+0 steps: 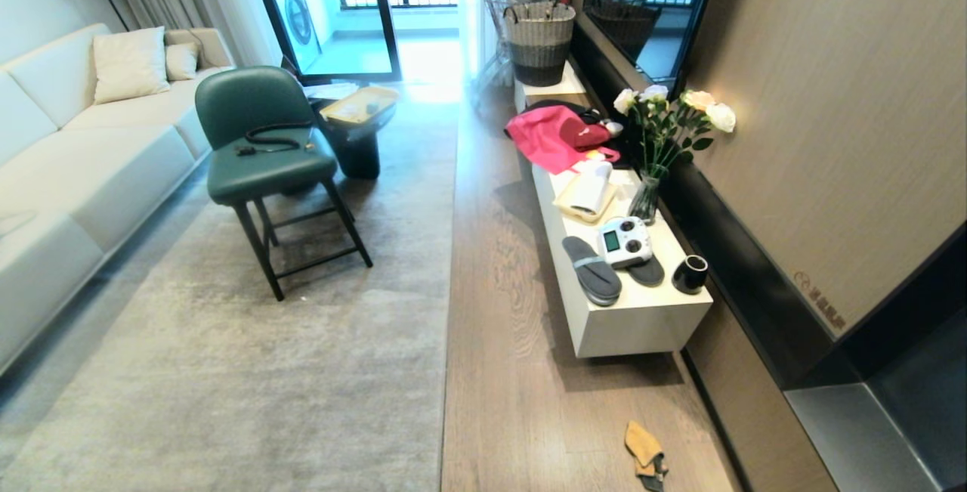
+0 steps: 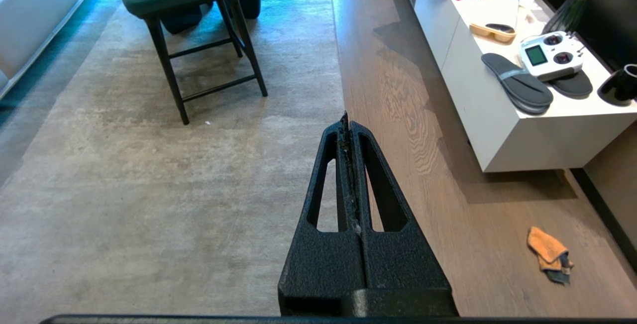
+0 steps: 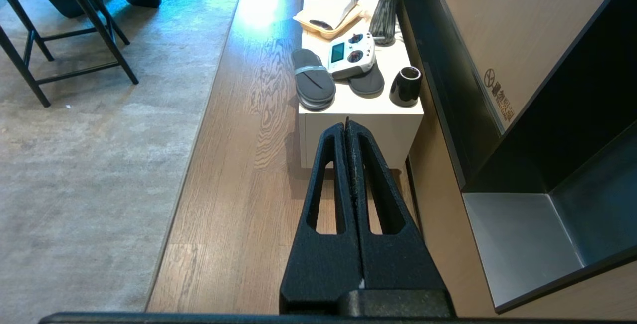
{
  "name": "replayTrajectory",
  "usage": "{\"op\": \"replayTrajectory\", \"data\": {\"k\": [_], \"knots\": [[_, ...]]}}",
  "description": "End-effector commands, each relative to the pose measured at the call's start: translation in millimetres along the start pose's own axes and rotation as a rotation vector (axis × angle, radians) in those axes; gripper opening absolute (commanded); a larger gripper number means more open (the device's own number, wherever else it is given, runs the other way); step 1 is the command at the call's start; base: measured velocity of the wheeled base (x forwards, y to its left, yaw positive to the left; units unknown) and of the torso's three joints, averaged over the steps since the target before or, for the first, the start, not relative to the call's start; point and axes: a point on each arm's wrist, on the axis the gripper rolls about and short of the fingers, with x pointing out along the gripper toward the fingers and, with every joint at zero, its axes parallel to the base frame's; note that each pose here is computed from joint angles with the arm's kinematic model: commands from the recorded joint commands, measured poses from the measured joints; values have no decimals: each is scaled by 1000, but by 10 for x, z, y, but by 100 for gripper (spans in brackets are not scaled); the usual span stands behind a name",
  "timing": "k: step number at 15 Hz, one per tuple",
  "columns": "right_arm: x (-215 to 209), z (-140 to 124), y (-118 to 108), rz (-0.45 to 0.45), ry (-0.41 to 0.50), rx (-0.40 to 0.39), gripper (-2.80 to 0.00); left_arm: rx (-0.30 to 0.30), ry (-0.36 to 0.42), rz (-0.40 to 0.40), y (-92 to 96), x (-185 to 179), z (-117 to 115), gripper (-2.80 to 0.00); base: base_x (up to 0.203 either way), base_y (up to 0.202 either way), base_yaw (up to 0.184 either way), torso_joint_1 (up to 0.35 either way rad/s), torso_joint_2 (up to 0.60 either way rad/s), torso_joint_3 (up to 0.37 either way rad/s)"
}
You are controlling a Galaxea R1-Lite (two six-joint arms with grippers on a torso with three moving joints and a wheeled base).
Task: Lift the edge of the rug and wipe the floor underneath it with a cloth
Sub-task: Pick up the rag
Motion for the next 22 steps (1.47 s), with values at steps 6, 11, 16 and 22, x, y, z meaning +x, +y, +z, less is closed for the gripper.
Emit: {"op": "replayTrajectory", "data": {"k": [6, 11, 16, 22], "knots": [[1, 0, 0, 0, 2, 8, -280, 0, 0, 1, 0, 0, 0, -280, 0, 0, 0, -7, 5, 7], [1, 0, 0, 0, 2, 11, -280, 0, 0, 1, 0, 0, 0, -280, 0, 0, 0, -125, 301, 165], [1, 0, 0, 0, 2, 13, -280, 0, 0, 1, 0, 0, 0, -280, 0, 0, 0, -134, 319, 187], [1, 0, -1, -2, 2, 11, -280, 0, 0, 1, 0, 0, 0, -280, 0, 0, 0, -133, 339, 205]]}}
